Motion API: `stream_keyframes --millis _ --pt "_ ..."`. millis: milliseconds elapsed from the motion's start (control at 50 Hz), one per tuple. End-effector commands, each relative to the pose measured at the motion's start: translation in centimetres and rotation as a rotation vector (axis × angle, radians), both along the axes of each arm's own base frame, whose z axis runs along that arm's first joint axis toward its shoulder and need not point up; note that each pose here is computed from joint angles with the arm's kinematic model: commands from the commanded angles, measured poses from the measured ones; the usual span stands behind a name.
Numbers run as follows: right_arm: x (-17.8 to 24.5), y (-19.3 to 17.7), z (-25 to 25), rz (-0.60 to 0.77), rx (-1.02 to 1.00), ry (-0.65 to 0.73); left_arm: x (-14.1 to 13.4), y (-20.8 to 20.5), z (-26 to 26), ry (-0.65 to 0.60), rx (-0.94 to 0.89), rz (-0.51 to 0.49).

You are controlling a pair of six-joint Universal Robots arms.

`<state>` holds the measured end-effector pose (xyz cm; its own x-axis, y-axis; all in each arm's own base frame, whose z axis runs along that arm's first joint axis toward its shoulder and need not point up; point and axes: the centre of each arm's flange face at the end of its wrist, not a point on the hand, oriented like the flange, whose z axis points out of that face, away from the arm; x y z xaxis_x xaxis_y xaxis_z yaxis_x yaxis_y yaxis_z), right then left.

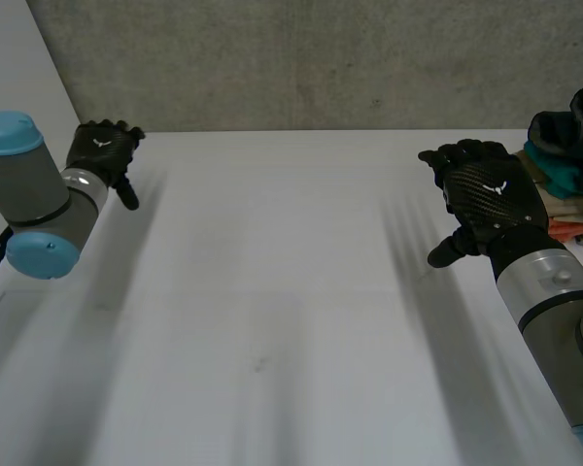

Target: Fold the laundry.

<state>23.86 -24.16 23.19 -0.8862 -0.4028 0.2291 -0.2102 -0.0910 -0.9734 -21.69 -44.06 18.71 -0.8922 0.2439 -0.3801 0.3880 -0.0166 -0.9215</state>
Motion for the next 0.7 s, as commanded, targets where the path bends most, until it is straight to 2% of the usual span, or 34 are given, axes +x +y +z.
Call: stream_keyframes --millis 20,100,240,340,420,560,700 --pt "0.0 -0.1 0.0 -0.001 -0.004 0.000 3.0 -2.5 -2.3 -0.170 0.004 0.186" --pt "-0.1 -0.1 0.0 -0.004 -0.002 0.003 4.1 -2.9 -3.6 -0.224 0.025 0.194" --pt "-0.1 -0.2 -0.1 -0.005 -0.003 0.007 5.6 -2.6 -4.1 -0.243 0.059 0.169" --pt "-0.1 -0.3 -0.3 -0.004 0.001 0.015 7.0 -1.9 -3.7 -0.228 0.096 0.167" --pt "0.0 -0.4 -0.4 -0.001 -0.003 0.020 7.1 -1.5 -2.7 -0.193 0.087 0.130" --pt "0.0 -0.7 0.3 -0.002 -0.023 0.015 6.2 -0.2 1.2 -0.069 0.044 0.115" --pt "0.0 -1.4 2.4 -0.012 -0.061 -0.004 3.4 4.0 8.2 0.124 -0.028 0.053"
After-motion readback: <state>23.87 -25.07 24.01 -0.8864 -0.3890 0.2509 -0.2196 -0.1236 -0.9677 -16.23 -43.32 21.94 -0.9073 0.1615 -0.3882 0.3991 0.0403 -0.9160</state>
